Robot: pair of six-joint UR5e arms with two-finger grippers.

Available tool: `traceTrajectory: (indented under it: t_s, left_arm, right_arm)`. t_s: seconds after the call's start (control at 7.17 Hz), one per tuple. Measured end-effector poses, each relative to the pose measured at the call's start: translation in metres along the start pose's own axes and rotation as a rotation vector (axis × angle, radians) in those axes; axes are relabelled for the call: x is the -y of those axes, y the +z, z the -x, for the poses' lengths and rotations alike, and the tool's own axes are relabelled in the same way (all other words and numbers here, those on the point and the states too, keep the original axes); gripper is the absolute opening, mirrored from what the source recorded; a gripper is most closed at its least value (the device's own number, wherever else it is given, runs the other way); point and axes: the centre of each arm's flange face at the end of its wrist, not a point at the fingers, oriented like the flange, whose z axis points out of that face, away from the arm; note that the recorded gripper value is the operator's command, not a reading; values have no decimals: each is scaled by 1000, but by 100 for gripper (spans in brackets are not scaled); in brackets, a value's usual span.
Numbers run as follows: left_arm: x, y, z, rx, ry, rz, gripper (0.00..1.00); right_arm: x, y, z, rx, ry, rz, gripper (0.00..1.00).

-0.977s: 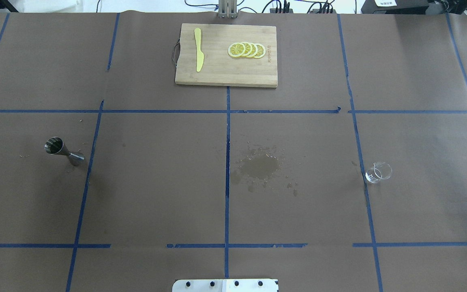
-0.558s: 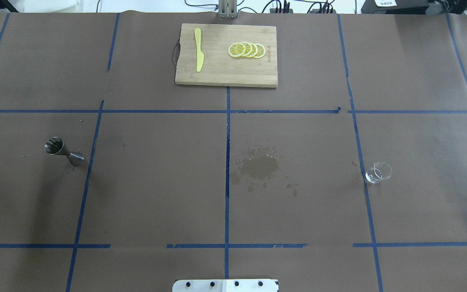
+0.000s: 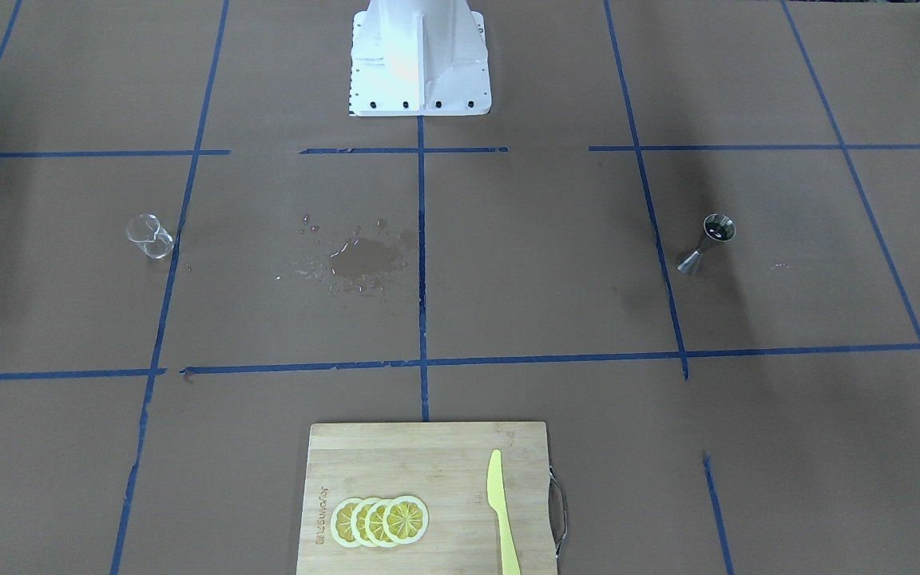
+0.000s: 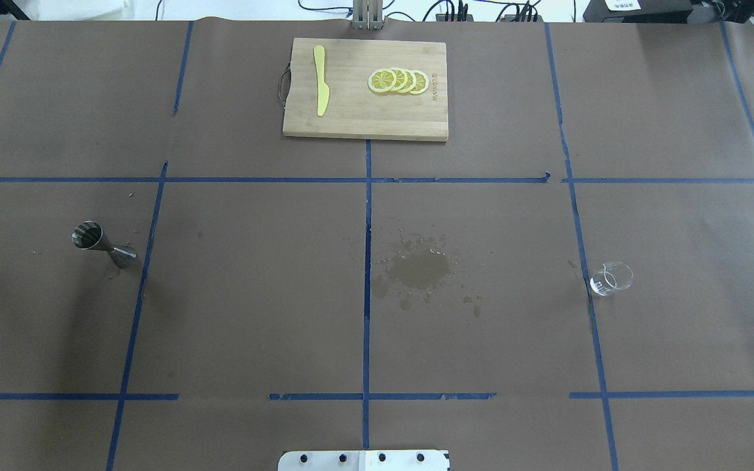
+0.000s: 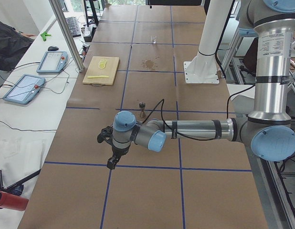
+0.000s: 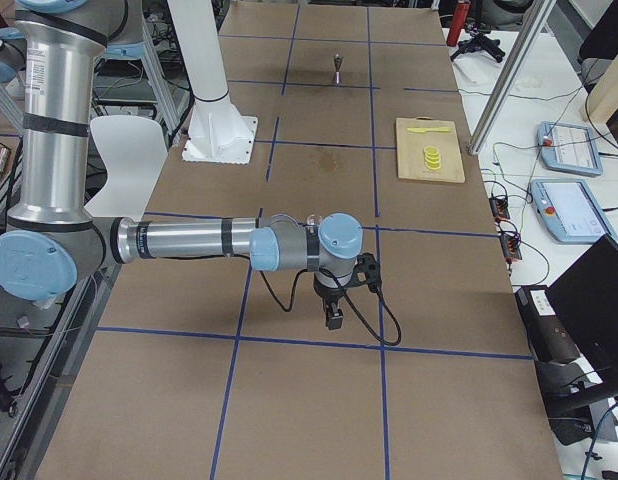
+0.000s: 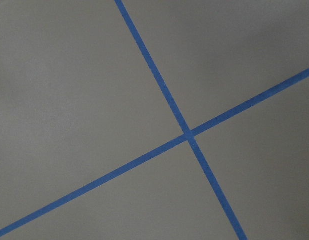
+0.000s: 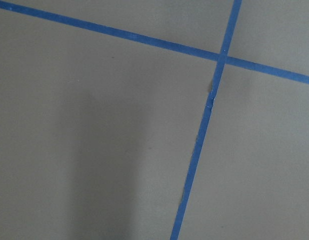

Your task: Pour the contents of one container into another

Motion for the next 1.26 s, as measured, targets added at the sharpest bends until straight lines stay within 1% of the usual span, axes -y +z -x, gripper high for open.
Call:
traceTrajectory:
  t_s: [0.14,0.28,0.42,0.7,0.84,1.12,1.26]
  left_arm:
    - [-4,-2,3,-38,-47,35,100]
    - [-11,-8,9,-91,-107,56,100]
    - [-17,-17,16,-120,-162,66,100]
    - [-22,-30,22,-138,-230,70,100]
    - [-22,-32,23,-138,-304,73,100]
    - [-18,-37,20,-132,-496,73,100]
    - [-16,-39,18,-135,-537,69,100]
  right_arm:
    - [-3,0,-4,10,11,0,100]
    - [-5,0,-6,14,17,-1,100]
    - [-6,0,-7,15,21,-3,100]
    - [-6,-3,-8,12,24,-8,100]
    - [-6,-4,-9,8,26,-10,100]
    - [-8,-4,-12,5,34,-11,100]
    - [-9,-2,-15,5,39,-7,100]
